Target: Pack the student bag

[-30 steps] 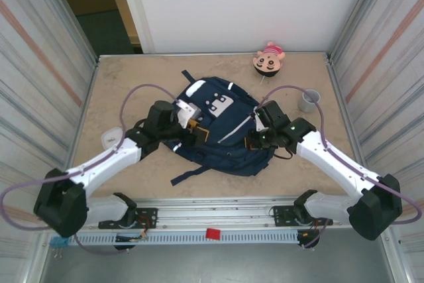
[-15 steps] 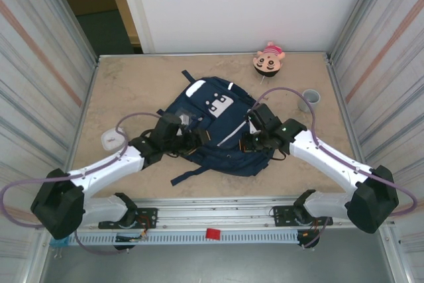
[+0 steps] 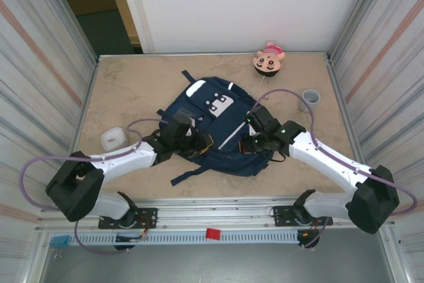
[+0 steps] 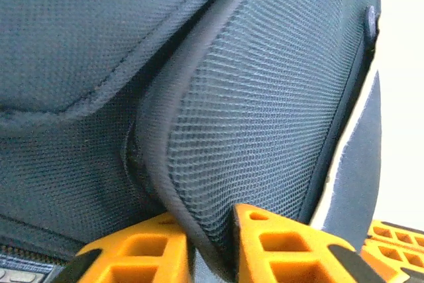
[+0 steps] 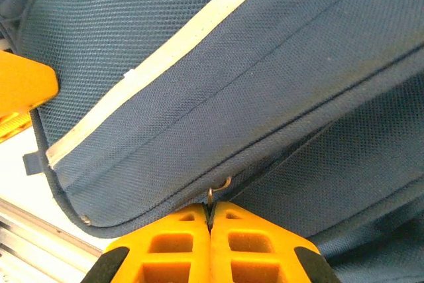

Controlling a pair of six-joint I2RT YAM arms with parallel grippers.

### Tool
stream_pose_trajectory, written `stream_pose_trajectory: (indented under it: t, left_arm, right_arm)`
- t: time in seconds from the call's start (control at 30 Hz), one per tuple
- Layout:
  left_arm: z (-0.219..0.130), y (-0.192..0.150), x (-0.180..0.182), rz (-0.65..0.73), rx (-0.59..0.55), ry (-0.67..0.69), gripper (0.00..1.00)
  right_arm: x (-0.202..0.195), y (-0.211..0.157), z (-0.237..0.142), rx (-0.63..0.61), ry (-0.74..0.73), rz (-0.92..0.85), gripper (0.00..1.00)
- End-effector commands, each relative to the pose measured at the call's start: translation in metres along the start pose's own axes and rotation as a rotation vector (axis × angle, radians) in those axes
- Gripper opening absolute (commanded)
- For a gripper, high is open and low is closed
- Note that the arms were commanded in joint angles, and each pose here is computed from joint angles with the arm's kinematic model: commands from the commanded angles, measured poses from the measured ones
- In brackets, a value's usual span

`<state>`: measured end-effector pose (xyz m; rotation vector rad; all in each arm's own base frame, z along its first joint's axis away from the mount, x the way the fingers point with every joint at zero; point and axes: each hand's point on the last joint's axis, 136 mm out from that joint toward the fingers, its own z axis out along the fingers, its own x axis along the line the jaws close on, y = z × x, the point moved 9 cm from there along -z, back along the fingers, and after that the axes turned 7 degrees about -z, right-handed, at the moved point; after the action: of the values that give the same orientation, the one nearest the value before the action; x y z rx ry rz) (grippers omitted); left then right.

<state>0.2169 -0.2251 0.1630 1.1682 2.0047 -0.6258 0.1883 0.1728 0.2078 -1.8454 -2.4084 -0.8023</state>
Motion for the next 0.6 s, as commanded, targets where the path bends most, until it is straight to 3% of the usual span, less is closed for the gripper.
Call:
stream_pose_trajectory:
  t: [0.0, 0.17, 0.37, 0.57]
  left_arm:
    - [-0.009, 0.015, -0.007, 0.026, -0.042, -0.013, 0.09]
    - [-0.041, 0.047, 0.005, 0.138, -0.102, 0.077, 0.01]
    - [-0.057, 0.098, 0.010, 0.231, -0.109, 0.109, 0.00]
    - [-0.064, 0.133, -0.001, 0.261, -0.171, 0.120, 0.04]
  right_arm:
    - [0.001, -0.003, -0.007, -0.015, 0.023, 0.010, 0.00]
    - [-0.002, -0.006, -0.008, 0.021, -0.083, 0.010, 0.00]
    - [0.053, 0.002, 0.015, -0.038, 0.086, -0.058, 0.00]
    - [0.089, 0.015, 0.033, -0.133, 0.133, -0.017, 0.00]
